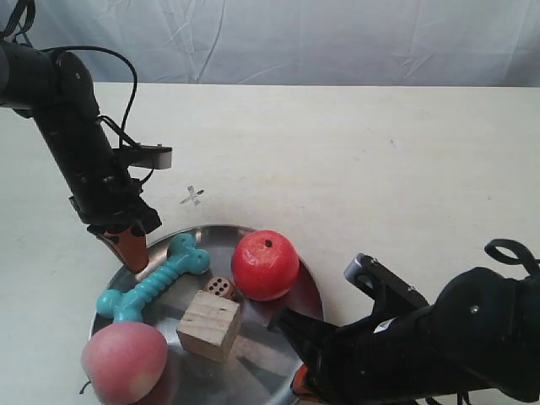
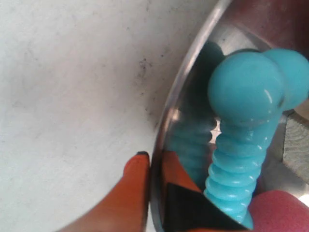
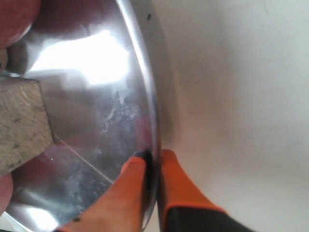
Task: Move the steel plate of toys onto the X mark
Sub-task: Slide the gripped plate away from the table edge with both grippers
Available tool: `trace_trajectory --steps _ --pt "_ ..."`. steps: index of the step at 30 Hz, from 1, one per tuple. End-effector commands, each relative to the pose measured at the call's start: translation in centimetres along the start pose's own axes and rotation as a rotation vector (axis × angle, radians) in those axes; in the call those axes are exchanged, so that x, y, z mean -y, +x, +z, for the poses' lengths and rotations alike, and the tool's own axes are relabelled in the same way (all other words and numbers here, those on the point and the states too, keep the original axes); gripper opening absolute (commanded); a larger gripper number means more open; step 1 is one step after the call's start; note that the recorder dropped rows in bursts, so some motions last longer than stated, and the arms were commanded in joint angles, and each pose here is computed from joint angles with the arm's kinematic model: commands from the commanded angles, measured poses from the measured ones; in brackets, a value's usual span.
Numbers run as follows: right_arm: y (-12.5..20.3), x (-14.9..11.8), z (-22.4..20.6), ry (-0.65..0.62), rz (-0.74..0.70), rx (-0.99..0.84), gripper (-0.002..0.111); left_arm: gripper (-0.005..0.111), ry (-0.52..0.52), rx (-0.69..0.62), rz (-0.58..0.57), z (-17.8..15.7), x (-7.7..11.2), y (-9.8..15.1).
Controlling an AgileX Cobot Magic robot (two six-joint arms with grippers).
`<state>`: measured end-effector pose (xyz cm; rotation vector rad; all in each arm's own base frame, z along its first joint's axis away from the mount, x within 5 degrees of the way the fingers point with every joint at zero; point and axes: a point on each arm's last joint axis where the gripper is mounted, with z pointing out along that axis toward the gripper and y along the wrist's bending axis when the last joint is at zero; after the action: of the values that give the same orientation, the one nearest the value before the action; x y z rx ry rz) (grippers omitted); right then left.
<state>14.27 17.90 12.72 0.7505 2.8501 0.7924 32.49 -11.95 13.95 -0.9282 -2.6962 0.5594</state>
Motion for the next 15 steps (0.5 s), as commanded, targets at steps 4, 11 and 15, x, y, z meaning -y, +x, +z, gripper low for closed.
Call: trace_trajectory --steps 4,11,15 --pt "-0.5 -1.6 -0.4 -0.045 -0.074 0.014 -0.001 0.000 0.023 0.039 -0.038 -1.0 0.7 -0.5" --pt "-0.7 -1.6 -0.3 -0.045 -0.076 0.035 -0.001 0.000 -0.009 0.084 -0.022 -2.4 0.7 -1.5" --pt "-0.9 -1.7 -0.3 -0.049 -0.075 0.057 -0.001 0.000 -0.027 0.094 -0.028 -2.9 0.7 -1.7"
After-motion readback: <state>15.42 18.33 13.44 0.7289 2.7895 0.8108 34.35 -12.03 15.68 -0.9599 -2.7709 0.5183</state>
